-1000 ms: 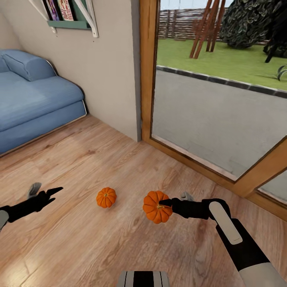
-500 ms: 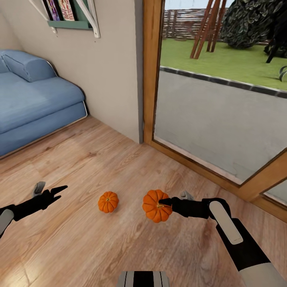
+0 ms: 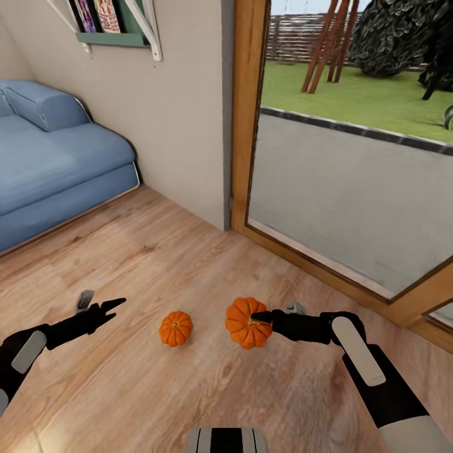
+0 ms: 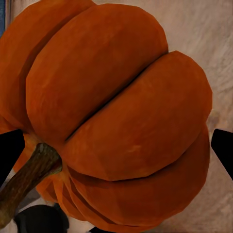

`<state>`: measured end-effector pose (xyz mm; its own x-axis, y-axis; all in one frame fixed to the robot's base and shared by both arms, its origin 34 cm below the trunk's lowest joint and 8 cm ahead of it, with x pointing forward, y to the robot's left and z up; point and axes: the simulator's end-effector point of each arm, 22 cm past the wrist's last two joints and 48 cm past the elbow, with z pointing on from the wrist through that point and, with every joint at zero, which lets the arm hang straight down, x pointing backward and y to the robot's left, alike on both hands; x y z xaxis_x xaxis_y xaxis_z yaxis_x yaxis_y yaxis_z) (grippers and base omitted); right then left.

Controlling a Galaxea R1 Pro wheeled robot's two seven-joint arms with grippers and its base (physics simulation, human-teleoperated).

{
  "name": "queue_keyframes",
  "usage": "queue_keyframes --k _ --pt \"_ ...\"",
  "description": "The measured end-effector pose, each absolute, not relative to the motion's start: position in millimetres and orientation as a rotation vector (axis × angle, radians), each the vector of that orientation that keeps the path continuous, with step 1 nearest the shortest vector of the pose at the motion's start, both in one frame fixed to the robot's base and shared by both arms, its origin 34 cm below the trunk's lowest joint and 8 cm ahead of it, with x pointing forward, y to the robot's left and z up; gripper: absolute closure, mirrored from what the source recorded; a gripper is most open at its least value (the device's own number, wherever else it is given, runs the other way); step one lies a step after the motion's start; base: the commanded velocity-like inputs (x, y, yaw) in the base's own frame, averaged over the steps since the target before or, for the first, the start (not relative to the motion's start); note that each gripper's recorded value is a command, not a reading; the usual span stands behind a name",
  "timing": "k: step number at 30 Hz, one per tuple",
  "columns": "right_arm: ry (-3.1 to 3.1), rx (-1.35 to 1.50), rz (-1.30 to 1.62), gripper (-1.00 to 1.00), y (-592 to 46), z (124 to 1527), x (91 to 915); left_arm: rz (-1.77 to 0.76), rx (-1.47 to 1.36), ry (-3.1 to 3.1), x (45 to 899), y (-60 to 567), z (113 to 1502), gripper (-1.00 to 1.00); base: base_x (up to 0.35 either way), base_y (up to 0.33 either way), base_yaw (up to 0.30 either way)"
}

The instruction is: Place each of the two pumpkins and all three candles from the living room inside a cabinet in the living room (use any cabinet), then make sure every cabinet is closed, and position the cauldron so it is next to a table in the living room.

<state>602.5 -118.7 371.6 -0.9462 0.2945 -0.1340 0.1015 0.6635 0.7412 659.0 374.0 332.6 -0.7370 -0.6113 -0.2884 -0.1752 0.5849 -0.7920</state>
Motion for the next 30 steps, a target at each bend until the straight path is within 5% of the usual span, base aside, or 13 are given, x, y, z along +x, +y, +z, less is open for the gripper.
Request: queue_keyframes --k 30 --pt "2.387 0.268 1.442 1.00 -84.1 466.4 617.9 -1.058 -0.612 2.266 661.3 369.5 334.6 -1.00 0.062 0.034 0.000"
